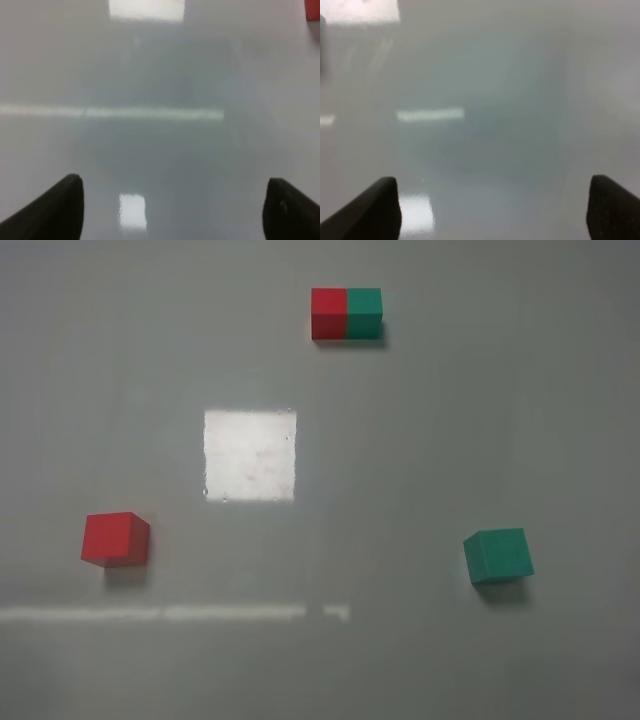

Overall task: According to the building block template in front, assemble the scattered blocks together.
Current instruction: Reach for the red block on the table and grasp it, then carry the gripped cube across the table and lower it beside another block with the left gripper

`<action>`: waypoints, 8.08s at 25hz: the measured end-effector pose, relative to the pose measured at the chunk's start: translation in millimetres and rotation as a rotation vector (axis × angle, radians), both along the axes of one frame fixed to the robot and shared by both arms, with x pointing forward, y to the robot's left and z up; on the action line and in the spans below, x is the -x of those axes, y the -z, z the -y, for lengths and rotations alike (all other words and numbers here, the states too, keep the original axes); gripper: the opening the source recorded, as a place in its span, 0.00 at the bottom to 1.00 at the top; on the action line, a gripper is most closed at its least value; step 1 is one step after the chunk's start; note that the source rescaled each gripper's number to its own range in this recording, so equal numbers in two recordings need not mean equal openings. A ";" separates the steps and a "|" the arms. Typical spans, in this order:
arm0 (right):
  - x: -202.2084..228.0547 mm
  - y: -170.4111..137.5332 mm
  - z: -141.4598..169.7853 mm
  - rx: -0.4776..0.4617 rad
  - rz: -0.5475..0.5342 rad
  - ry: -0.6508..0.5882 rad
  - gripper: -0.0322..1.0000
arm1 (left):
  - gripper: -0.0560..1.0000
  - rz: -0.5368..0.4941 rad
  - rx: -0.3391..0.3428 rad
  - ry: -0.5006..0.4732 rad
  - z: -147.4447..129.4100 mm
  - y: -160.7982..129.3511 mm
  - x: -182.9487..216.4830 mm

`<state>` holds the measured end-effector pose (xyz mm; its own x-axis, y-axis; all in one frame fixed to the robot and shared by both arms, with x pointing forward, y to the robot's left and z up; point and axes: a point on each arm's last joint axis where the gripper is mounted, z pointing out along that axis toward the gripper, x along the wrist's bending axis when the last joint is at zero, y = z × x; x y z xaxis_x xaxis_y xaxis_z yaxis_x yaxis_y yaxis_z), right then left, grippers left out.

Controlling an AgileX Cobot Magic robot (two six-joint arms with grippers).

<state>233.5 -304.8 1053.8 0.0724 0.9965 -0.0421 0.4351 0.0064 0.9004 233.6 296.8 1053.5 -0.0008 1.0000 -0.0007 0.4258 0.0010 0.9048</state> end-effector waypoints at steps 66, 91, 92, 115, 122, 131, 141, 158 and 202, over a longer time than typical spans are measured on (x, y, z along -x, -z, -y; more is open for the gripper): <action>0.0 0.0 0.0 -0.003 0.000 0.001 0.87 | 0.59 -0.148 -0.941 0.855 23.5 -142.8 -177.3; 0.0 0.0 0.0 -0.003 0.000 0.001 0.85 | 0.93 -0.374 -1.154 1.134 102.6 -101.5 -202.4; 0.0 0.0 0.0 -0.003 0.000 0.001 0.84 | 0.93 -0.380 -1.160 1.139 103.2 -99.2 -201.9; 0.0 0.0 0.0 -0.003 0.000 0.001 0.84 | 0.92 -0.345 -1.192 1.118 116.8 -69.7 -221.4; 0.0 0.0 0.0 -0.004 0.000 0.002 0.84 | 0.92 -0.352 -1.196 1.123 119.4 -65.8 -225.2; 0.0 0.0 0.0 -0.004 0.000 0.002 0.84 | 0.89 -0.374 -1.200 1.133 121.9 -60.0 -229.2; 0.0 0.0 0.0 -0.003 0.000 0.001 0.80 | 0.06 -0.406 -1.202 1.143 123.9 -54.0 -232.7; 0.0 0.0 0.0 -0.003 0.000 0.001 0.74 | 0.06 -0.362 -1.242 1.018 113.7 -81.8 -231.6; 0.0 0.0 0.0 -0.003 0.000 0.002 0.77 | 0.06 -0.255 -1.229 0.989 217.9 -111.5 -289.0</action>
